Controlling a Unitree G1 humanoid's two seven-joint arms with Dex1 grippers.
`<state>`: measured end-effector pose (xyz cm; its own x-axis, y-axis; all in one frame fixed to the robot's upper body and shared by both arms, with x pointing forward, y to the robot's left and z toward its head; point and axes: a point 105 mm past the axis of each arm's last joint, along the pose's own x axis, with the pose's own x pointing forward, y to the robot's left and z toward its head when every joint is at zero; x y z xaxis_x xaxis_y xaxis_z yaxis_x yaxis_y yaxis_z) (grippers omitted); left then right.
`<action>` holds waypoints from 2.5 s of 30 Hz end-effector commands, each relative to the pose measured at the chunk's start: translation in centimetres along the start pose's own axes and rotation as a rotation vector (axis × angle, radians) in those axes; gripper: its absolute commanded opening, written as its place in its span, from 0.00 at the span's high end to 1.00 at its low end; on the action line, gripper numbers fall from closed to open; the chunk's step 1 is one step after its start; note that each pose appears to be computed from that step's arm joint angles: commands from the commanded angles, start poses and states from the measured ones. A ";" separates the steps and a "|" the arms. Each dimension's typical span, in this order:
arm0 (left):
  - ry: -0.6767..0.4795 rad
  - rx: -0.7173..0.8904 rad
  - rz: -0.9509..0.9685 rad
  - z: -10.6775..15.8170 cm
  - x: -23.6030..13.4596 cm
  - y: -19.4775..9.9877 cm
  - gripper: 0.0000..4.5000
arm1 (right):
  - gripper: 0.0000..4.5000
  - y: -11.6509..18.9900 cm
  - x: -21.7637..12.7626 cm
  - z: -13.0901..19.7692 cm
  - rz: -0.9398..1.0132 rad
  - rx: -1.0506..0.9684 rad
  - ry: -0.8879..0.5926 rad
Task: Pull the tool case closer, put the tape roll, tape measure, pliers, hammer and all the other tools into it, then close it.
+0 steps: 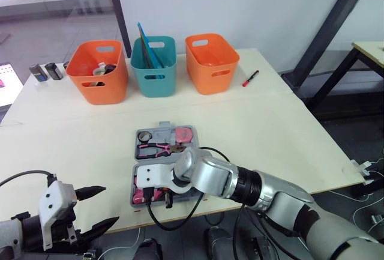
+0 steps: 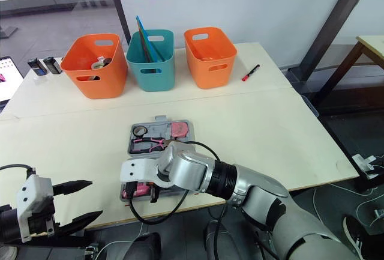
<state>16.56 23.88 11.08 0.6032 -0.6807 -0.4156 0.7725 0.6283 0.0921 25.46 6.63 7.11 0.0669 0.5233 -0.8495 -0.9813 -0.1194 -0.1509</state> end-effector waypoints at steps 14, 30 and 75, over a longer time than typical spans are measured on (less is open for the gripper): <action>-0.024 0.026 0.012 0.7 0.0 0.3 0.00 | 0.38 -1.3 -5.8 2.0 0.004 0.012 -0.295; -0.035 0.042 -0.002 0.2 1.0 1.0 0.00 | 0.99 -0.7 -3.0 -3.1 0.062 -0.073 -0.530; 0.068 0.100 0.007 -2.8 10.0 11.7 0.99 | 1.00 -8.9 -7.9 -16.9 -0.338 -0.065 -0.234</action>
<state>30.54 25.63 4.83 0.5916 -0.6416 -0.4883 0.7796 0.6097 0.1432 36.14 -11.49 5.40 0.3227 0.6982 -0.6391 -0.9179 0.0662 -0.3912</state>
